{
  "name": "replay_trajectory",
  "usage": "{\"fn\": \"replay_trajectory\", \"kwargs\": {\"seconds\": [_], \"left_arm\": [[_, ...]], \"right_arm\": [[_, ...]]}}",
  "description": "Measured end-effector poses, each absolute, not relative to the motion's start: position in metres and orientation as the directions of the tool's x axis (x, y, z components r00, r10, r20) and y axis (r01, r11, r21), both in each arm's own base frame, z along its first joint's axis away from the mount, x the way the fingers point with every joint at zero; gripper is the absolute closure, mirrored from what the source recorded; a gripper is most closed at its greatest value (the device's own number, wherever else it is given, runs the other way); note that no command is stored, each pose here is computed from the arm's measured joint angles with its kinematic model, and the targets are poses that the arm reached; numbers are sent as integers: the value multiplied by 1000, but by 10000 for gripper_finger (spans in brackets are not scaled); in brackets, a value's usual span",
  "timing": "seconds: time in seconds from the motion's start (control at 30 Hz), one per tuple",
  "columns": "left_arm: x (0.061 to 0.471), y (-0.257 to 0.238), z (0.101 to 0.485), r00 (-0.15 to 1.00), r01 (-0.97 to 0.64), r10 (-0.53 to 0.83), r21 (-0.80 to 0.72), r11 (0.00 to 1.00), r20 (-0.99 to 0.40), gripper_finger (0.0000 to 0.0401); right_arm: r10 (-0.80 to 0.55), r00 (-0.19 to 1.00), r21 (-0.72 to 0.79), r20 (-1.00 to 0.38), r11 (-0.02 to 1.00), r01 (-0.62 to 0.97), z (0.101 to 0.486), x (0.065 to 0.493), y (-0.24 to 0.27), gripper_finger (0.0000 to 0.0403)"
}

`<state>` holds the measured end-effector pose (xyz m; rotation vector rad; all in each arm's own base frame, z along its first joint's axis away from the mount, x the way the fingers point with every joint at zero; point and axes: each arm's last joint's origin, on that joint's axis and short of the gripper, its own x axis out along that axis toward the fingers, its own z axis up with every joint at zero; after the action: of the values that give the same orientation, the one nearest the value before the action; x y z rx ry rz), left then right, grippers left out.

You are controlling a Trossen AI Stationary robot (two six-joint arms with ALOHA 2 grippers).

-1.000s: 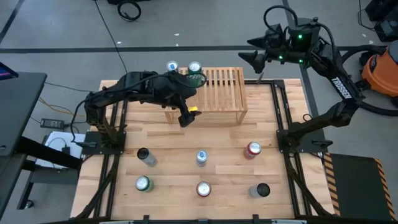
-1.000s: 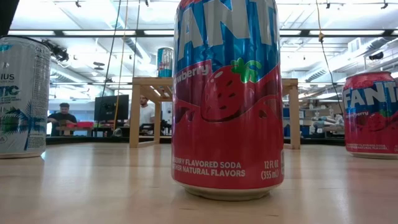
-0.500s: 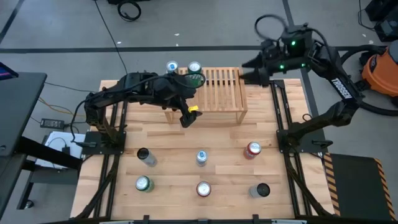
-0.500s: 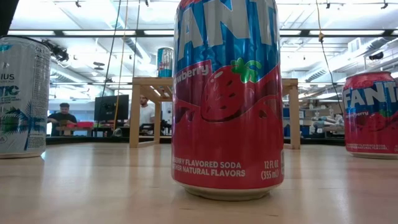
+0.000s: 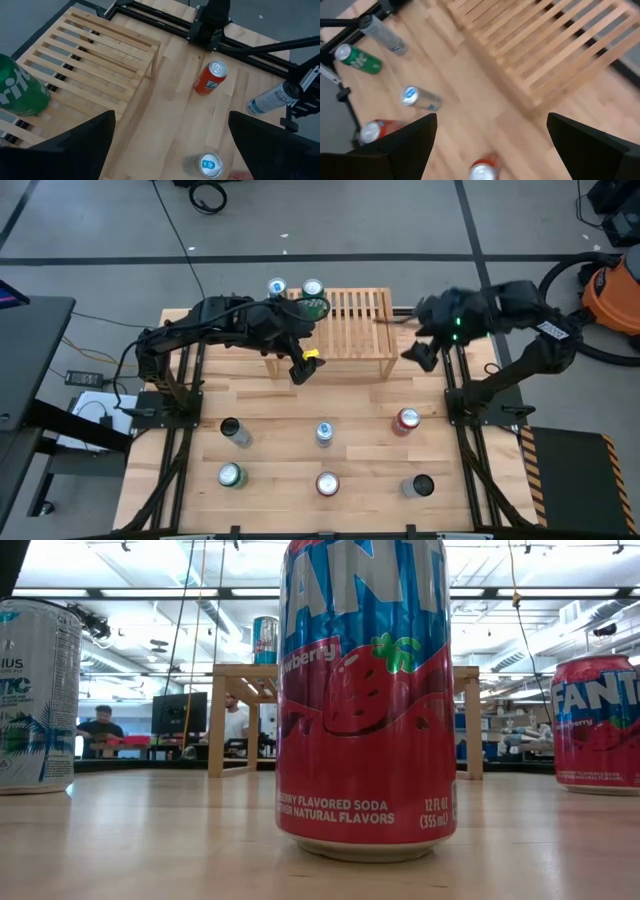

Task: Place canned beverage on shelf
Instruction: Put the right orange soda can on the shelf

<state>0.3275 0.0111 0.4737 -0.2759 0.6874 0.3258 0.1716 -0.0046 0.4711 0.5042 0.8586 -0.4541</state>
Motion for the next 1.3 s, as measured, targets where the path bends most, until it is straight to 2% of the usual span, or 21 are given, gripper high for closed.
{"fn": "replay_trajectory", "kwargs": {"seconds": [0.17,0.43,0.63,0.8,1.3], "left_arm": [[327,11,474,726,-380,201,-140,914,-658,12],[323,11,469,676,-355,201,-75,932,-709,12],[316,11,463,607,-353,199,-37,935,-769,12],[312,7,459,565,-330,191,-7,944,-802,12],[309,-12,457,549,-237,158,28,971,-821,12]], "right_arm": [[-146,543,258,-827,760,597,457,177,21,15],[-220,391,108,-894,740,664,403,188,52,15],[-258,246,5,-935,680,733,353,187,70,15],[-278,180,-37,-944,628,777,321,183,81,15],[-248,196,43,-949,515,856,258,185,95,15]]}}
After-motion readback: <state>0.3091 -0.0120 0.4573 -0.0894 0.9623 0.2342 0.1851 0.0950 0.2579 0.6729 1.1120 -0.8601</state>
